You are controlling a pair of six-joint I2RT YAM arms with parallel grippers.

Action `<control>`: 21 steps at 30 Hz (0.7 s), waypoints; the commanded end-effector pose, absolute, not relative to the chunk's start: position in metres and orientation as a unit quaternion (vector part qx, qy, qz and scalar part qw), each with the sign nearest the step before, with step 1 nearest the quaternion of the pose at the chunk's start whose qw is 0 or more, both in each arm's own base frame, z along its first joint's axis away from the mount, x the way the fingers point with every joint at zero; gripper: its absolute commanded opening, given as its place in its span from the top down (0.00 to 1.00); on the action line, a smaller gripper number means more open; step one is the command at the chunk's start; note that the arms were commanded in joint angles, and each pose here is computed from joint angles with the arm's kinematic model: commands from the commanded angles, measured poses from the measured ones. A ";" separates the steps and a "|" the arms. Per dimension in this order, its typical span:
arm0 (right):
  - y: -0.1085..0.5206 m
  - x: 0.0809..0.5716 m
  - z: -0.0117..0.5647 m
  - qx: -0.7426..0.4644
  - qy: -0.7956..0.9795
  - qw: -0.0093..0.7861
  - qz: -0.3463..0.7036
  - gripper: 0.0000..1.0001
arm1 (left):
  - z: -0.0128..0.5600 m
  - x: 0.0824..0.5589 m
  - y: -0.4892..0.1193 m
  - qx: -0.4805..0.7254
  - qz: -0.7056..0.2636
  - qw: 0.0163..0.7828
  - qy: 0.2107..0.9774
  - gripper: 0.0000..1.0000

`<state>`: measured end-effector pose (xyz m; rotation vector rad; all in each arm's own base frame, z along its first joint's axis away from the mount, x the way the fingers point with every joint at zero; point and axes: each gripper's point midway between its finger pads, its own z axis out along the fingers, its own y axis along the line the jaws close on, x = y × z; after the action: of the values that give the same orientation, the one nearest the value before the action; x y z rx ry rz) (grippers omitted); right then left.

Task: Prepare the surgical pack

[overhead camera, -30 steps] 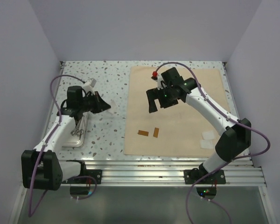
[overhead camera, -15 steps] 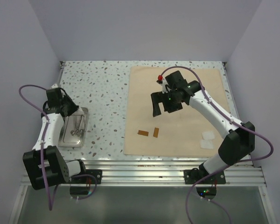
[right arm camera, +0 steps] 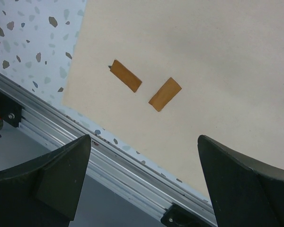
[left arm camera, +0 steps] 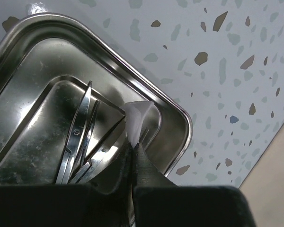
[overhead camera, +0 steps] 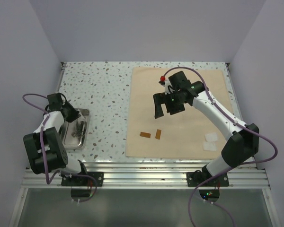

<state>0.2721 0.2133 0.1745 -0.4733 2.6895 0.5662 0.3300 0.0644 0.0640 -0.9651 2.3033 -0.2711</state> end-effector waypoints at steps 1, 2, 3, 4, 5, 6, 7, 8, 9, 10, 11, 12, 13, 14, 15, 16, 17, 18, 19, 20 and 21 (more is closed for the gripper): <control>0.216 0.278 0.194 -0.174 0.942 0.199 0.208 0.01 | 0.062 0.348 0.062 -0.332 -0.146 0.330 0.872 1.00; 0.216 0.280 0.192 -0.173 0.943 0.196 0.206 0.01 | 0.059 0.349 0.063 -0.321 -0.148 0.328 0.876 0.99; 0.215 0.281 0.192 -0.171 0.943 0.196 0.205 0.01 | 0.051 0.350 0.061 -0.316 -0.154 0.316 0.881 0.97; 0.214 0.281 0.192 -0.170 0.944 0.195 0.204 0.01 | 0.049 0.352 0.062 -0.310 -0.156 0.313 0.884 0.95; 0.214 0.283 0.191 -0.168 0.945 0.196 0.202 0.01 | 0.045 0.352 0.063 -0.303 -0.154 0.306 0.889 0.90; 0.213 0.285 0.190 -0.164 0.946 0.193 0.201 0.01 | 0.036 0.346 0.063 -0.308 -0.147 0.285 0.896 0.84; 0.211 0.287 0.189 -0.158 0.948 0.191 0.200 0.01 | 0.036 0.345 0.065 -0.307 -0.142 0.281 0.898 0.76; 0.211 0.288 0.189 -0.151 0.949 0.189 0.202 0.01 | 0.035 0.340 0.067 -0.308 -0.131 0.274 0.902 0.61; 0.211 0.292 0.189 -0.147 0.950 0.188 0.202 0.01 | 0.041 0.339 0.074 -0.310 -0.112 0.285 0.900 0.55; 0.206 0.296 0.188 -0.137 0.952 0.188 0.200 0.01 | 0.044 0.337 0.076 -0.309 -0.104 0.290 0.900 0.50; 0.203 0.300 0.187 -0.128 0.954 0.186 0.197 0.01 | 0.047 0.333 0.078 -0.304 -0.093 0.286 0.904 0.40; 0.195 0.308 0.187 -0.111 0.957 0.186 0.192 0.01 | 0.052 0.331 0.084 -0.306 -0.075 0.289 0.904 0.37; 0.190 0.313 0.187 -0.101 0.959 0.186 0.190 0.01 | 0.059 0.333 0.087 -0.304 -0.069 0.292 0.904 0.36; 0.186 0.318 0.187 -0.088 0.960 0.187 0.189 0.01 | 0.061 0.328 0.086 -0.304 -0.064 0.284 0.907 0.34; 0.176 0.328 0.188 -0.067 0.961 0.194 0.184 0.01 | 0.070 0.326 0.089 -0.305 -0.051 0.293 0.905 0.33; 0.169 0.336 0.184 -0.050 0.964 0.193 0.177 0.01 | 0.075 0.327 0.089 -0.306 -0.046 0.299 0.903 0.26; 0.164 0.343 0.184 -0.032 0.963 0.201 0.176 0.01 | 0.079 0.326 0.088 -0.304 -0.042 0.303 0.902 0.24; 0.151 0.356 0.181 -0.012 0.961 0.217 0.168 0.02 | 0.085 0.326 0.087 -0.301 -0.031 0.310 0.901 0.22; 0.142 0.360 0.181 -0.003 0.961 0.230 0.156 0.03 | 0.090 0.331 0.073 -0.282 -0.032 0.313 0.906 0.22; 0.124 0.365 0.174 0.008 0.963 0.240 0.121 0.04 | 0.092 0.332 0.065 -0.273 -0.031 0.310 0.910 0.21; 0.104 0.372 0.171 0.021 0.963 0.250 0.101 0.05 | 0.096 0.335 0.057 -0.261 -0.027 0.315 0.912 0.21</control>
<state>0.3487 0.1432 0.1690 -0.0635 2.6994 0.4325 0.3250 0.0722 0.0710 -0.7983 2.4147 -0.1396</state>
